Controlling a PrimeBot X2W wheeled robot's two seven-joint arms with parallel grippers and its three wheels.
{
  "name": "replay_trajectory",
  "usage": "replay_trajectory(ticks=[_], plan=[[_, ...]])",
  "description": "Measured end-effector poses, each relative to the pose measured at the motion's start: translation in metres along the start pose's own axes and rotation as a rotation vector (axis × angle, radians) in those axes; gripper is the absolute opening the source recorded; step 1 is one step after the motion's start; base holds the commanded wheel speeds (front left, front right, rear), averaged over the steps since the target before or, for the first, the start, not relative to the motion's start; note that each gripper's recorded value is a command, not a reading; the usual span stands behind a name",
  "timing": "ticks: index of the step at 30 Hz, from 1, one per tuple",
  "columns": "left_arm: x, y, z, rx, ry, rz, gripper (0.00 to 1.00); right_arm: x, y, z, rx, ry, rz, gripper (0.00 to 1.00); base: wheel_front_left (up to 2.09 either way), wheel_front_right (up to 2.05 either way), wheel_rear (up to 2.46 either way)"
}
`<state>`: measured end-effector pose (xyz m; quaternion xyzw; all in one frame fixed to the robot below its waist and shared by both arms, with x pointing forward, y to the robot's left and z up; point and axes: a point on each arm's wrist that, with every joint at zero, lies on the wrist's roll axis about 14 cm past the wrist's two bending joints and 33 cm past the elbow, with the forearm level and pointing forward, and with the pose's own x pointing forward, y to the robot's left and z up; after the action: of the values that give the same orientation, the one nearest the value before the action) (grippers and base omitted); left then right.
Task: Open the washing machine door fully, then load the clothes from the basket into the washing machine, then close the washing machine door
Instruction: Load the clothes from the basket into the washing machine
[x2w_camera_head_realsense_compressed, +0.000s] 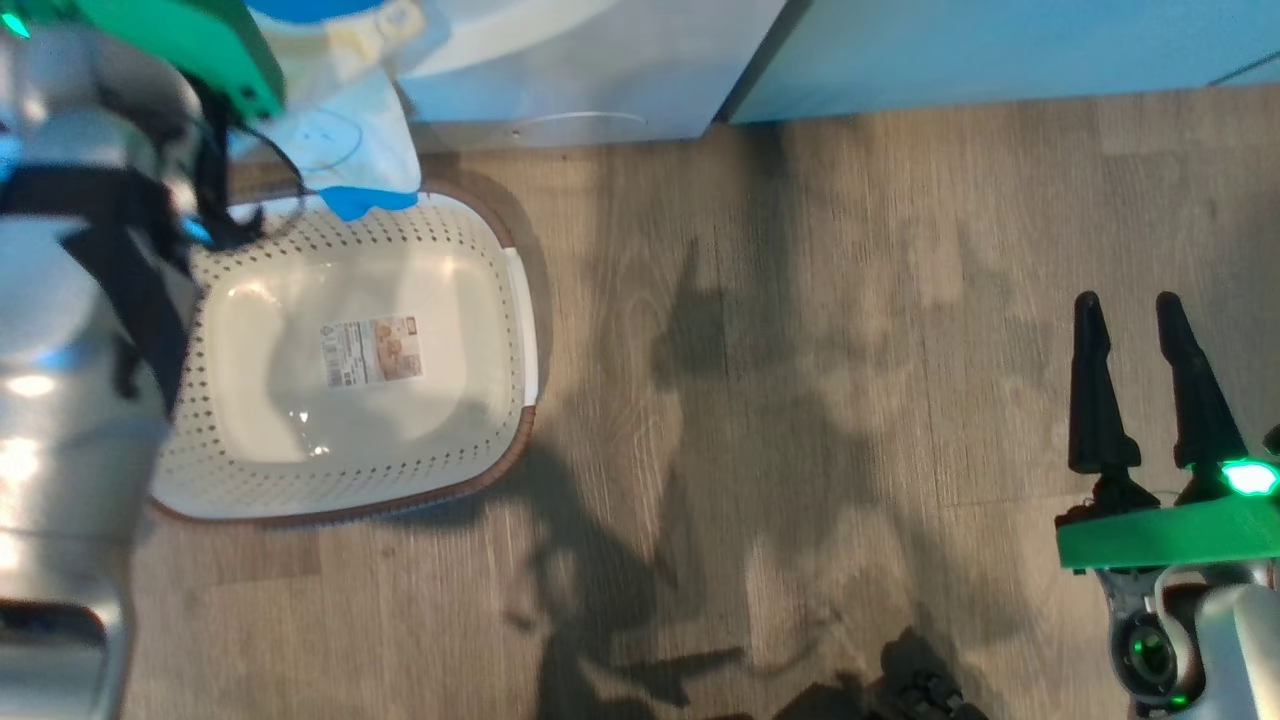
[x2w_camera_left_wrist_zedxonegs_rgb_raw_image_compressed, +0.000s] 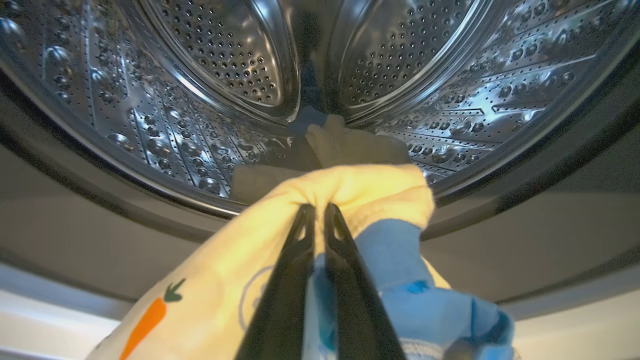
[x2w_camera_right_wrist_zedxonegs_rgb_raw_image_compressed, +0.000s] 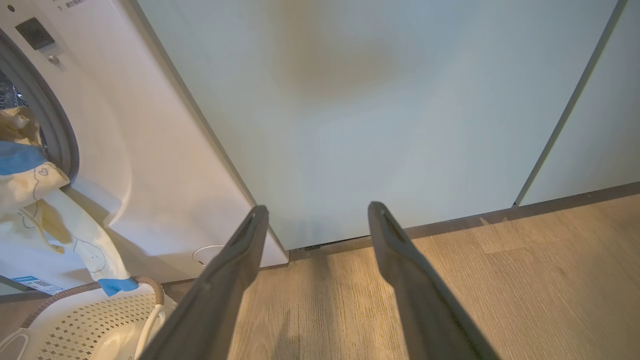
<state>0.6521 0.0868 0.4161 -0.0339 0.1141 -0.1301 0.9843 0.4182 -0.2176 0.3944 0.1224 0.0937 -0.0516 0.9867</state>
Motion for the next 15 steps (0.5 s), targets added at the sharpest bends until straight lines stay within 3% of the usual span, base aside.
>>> replay_trajectory(ticks=[7, 15], plan=[[0.032, 0.013, 0.007, 0.014, 0.12, -0.021, 0.0, 0.008, -0.004, -0.007, 0.015, 0.013, -0.01, 1.0, 0.0, 0.0, 0.0], [0.062, 0.025, 0.027, 0.025, 0.114, -0.006, 0.0, 0.013, -0.01, -0.01, 0.032, 0.02, -0.029, 1.0, 0.0, 0.0, 0.0]])
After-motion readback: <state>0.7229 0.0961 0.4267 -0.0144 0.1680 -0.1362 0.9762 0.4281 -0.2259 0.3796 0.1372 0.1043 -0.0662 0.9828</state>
